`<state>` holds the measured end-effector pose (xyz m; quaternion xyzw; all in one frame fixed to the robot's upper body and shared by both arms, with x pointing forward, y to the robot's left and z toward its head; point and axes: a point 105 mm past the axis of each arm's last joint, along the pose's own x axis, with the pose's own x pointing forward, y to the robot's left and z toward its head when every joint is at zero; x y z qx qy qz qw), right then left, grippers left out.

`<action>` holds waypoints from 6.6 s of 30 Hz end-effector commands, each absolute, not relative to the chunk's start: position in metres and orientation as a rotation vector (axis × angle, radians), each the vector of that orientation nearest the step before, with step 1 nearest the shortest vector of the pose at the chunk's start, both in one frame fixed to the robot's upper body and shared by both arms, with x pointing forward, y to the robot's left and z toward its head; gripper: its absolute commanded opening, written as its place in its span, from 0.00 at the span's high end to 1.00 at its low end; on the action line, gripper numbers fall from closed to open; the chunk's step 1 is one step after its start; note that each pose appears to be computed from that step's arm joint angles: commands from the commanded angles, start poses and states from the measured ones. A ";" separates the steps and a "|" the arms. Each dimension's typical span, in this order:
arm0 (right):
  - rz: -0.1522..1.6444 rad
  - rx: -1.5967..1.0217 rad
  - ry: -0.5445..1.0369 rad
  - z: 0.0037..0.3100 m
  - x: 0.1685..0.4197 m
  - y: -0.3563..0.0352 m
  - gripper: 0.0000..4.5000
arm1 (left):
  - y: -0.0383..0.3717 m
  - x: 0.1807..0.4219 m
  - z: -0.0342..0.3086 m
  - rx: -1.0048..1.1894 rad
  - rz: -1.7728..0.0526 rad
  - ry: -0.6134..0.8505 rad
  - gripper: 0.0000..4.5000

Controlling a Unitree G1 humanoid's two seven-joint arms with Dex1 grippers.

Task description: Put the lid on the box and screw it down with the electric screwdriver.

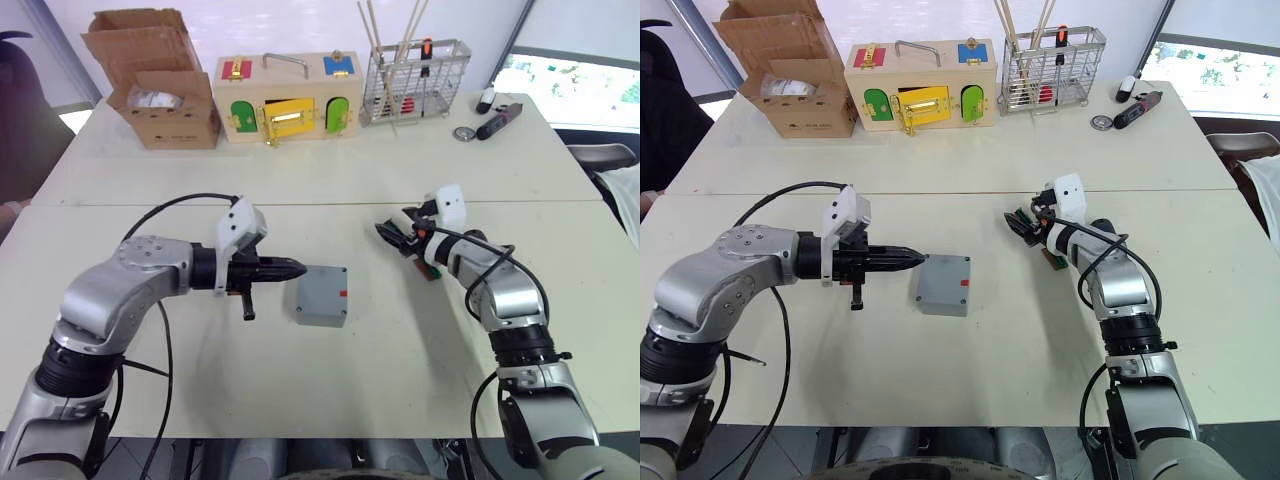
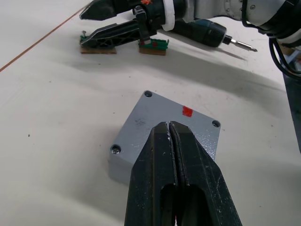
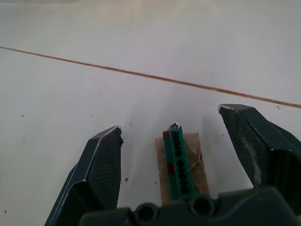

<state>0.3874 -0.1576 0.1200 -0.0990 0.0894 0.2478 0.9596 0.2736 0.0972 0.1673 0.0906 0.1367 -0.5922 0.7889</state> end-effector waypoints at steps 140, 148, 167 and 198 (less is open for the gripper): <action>0.995 -0.183 0.196 0.136 0.289 -0.082 0.99 | 0.107 0.274 0.167 0.269 -1.288 0.294 1.00; 0.970 -0.206 0.160 0.142 0.293 -0.085 0.35 | 0.107 0.274 0.167 0.272 -1.286 0.299 1.00; 0.718 -0.023 0.224 0.229 0.309 -0.171 0.12 | 0.086 0.269 0.190 0.278 -1.384 0.192 1.00; 0.344 0.051 1.276 0.150 0.248 -0.294 0.00 | 0.032 0.233 0.169 0.166 -1.459 0.099 1.00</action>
